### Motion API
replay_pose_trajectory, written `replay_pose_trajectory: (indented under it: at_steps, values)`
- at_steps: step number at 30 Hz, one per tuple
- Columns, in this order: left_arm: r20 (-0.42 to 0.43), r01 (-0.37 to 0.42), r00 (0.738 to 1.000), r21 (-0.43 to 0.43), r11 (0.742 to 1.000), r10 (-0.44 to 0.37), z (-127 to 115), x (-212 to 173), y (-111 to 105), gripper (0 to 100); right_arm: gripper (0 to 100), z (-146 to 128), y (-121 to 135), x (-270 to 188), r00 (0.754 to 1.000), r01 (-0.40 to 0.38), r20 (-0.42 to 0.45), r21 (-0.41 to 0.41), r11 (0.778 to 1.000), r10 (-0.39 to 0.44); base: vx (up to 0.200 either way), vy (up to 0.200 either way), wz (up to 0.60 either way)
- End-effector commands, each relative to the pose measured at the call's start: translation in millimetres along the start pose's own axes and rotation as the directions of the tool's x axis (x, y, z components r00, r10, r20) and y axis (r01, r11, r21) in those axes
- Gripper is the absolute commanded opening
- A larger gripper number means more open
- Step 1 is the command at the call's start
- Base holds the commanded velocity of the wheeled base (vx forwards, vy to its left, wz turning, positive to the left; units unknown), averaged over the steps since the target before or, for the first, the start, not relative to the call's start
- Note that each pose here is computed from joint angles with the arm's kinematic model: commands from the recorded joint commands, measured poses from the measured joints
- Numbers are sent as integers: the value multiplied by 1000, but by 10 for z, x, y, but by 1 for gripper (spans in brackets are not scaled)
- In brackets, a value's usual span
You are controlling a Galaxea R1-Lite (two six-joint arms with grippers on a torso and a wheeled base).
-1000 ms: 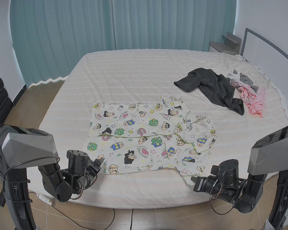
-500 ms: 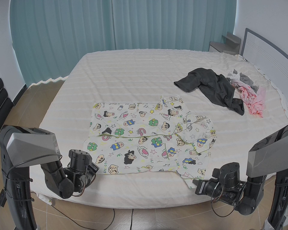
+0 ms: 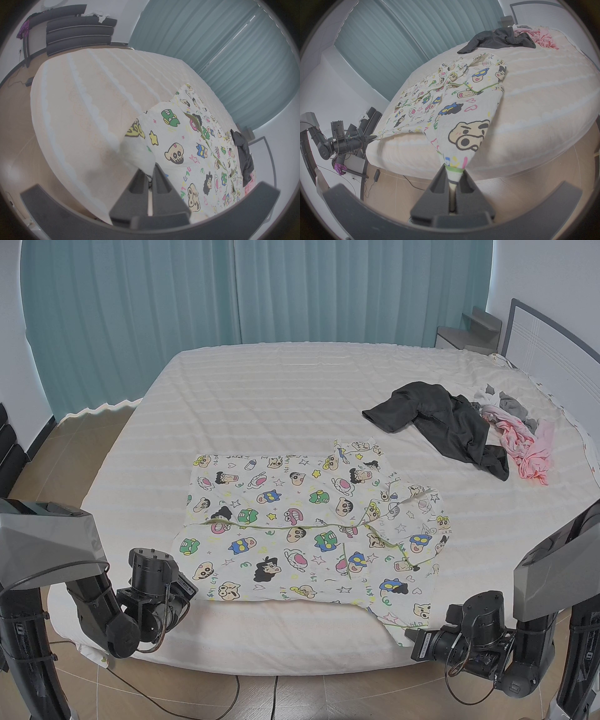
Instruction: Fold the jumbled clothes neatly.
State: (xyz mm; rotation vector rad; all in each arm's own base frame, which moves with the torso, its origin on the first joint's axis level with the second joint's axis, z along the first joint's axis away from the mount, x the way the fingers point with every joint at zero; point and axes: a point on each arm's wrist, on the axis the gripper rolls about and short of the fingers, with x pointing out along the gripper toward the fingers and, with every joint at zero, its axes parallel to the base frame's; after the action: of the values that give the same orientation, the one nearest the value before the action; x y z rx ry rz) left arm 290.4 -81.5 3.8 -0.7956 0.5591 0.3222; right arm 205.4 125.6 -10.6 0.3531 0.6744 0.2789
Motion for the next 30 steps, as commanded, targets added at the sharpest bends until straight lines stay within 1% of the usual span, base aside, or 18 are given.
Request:
replay_pose_trajectory:
  at_steps: [1, 7, 15, 18, 24, 30]
  values:
    - [-2, 0, 1000, 29, 1000, 0, 11, -113, 22, 0, 0, -18, -6, -21, 1000, -1, -5, -2, 1000, 1, 0, 0, 0]
    - [-28, -31, 999, 83, 996, 33, -31, -193, 129, 0, 0, -41, -19, -57, 1000, 5, -19, -3, 1000, -5, 0, 0, 0]
    - [-37, -40, 998, 88, 995, 43, -43, -220, 166, 0, 0, -40, -7, -97, 1000, 2, -18, -8, 1000, -2, 0, 0, 0]
    - [-34, -28, 999, 82, 996, 31, -28, -241, 144, 0, 0, -29, 1, -128, 1000, -3, -13, -5, 1000, 3, 0, 0, 0]
    - [-28, -18, 999, 86, 996, 20, -10, -288, 127, 0, 0, 18, 25, -181, 1000, -18, 10, 1, 1000, 18, 200, 0, 0]
    - [-22, 12, 1000, 84, 996, -10, 26, -413, 85, 0, 0, 76, 49, -229, 999, -33, 38, 3, 999, 33, 0, 0, 0]
